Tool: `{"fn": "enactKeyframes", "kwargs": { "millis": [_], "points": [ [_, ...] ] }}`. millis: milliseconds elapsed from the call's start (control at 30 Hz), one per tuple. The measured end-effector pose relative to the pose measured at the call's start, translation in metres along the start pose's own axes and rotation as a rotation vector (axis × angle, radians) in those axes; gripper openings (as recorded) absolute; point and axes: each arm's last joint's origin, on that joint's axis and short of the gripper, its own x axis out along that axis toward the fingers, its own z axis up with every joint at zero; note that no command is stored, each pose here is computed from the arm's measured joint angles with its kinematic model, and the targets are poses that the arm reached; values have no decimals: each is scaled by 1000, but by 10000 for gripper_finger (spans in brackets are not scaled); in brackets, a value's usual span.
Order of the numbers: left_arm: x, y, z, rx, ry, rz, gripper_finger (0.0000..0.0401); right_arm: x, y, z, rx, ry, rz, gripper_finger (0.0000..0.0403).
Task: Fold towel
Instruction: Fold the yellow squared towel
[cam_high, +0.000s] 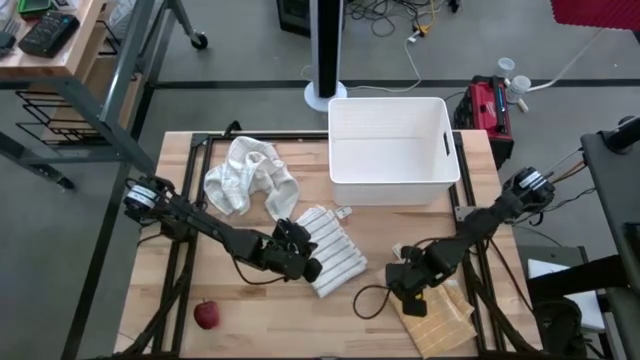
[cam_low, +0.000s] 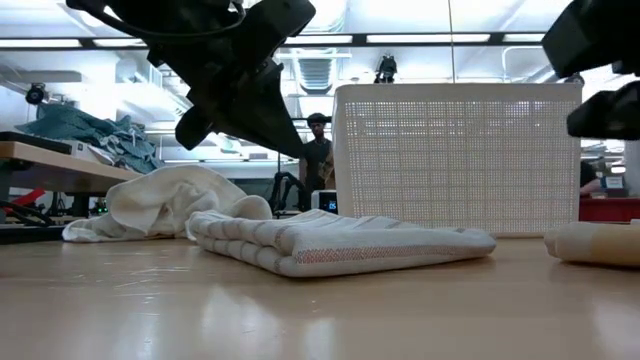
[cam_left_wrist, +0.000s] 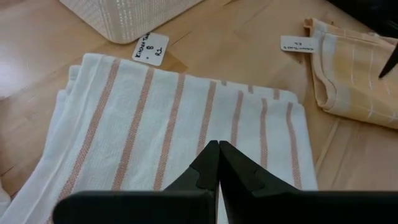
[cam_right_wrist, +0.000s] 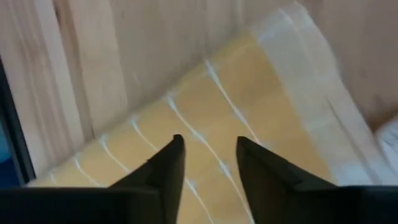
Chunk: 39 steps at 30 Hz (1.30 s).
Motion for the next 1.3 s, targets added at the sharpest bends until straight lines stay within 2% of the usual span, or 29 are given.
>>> {"fn": "enactKeyframes", "kwargs": {
  "millis": [133,233,433,567,633,733,800,933,1133,1300],
  "points": [
    [0,0,0,-1,-1,0,0,16,6,7,7,-23,21,184],
    [0,0,0,-3,-4,-1,0,31,6,8,12,1,-7,206],
    [1,1,-1,-2,-5,1,0,53,4,10,7,34,-80,215],
    [1,1,0,-4,-18,7,0,57,2,12,-91,-6,-136,171],
    [0,0,0,-8,-30,9,0,57,2,13,-123,-34,-161,129],
    [0,-1,1,-19,-79,19,0,52,2,13,-182,-69,-171,45],
    [-2,-4,3,-26,-116,20,0,46,4,13,-233,-108,-178,15],
    [-7,-13,8,-18,-187,-26,0,24,8,8,-291,-196,-205,4],
    [-21,-28,27,15,-336,-143,0,-41,13,-4,-387,-457,-205,1],
    [-31,-35,44,71,-460,-188,0,-103,9,-21,-491,-761,-295,1]
  ]
}}
